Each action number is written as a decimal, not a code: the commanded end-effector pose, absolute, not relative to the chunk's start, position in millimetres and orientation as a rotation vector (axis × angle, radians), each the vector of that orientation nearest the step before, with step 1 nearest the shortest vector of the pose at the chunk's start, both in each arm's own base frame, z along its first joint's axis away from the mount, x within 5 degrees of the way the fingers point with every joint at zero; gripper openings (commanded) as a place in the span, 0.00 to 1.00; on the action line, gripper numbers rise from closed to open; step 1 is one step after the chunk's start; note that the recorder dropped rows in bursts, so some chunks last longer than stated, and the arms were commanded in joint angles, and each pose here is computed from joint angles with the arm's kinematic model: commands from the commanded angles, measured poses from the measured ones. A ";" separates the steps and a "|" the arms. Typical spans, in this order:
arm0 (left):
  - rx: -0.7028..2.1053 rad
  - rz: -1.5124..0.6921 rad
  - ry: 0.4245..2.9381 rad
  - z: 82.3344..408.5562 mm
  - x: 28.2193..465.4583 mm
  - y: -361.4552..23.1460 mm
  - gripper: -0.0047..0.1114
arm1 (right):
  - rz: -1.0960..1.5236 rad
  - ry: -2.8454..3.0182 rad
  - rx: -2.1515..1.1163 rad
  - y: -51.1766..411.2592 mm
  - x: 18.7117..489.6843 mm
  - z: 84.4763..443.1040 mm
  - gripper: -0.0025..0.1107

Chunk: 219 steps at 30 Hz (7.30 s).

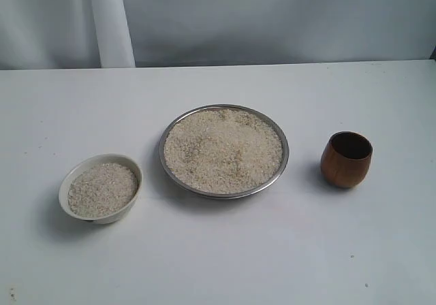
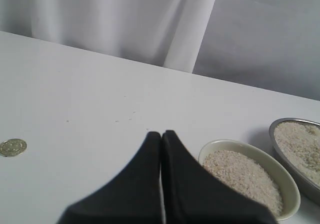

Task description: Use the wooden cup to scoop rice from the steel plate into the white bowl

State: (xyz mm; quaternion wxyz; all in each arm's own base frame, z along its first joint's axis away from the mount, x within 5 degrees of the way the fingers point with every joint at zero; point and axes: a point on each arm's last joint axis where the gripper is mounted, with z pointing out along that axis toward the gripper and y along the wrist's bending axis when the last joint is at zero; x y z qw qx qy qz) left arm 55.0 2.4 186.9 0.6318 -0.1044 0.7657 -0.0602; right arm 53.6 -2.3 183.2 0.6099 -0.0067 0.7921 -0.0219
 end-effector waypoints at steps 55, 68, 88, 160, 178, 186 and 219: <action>-0.237 -0.147 1.737 189.0 55.0 2.1 0.04 | 0.394 1.010 0.213 1.1 43.3 252.5 0.02; -0.237 -0.147 1.737 189.0 55.0 2.1 0.04 | 0.244 1.180 0.054 8.0 66.3 298.6 0.02; -0.237 -0.147 1.737 189.0 55.0 2.1 0.04 | 0.091 1.687 -0.129 10.8 221.6 325.2 0.02; -0.237 -0.147 1.737 189.0 55.0 2.1 0.04 | 0.175 1.889 -0.407 27.0 272.0 85.7 0.95; -0.237 -0.147 1.737 189.0 55.0 2.1 0.04 | 0.199 1.872 -0.428 29.4 283.7 62.0 0.95; -0.237 -0.147 1.737 189.0 55.0 2.1 0.04 | 0.212 1.854 -0.437 30.6 297.9 55.4 0.95; -0.237 -0.147 1.737 189.0 55.0 2.1 0.04 | 0.276 1.839 -0.467 35.6 310.6 51.1 0.28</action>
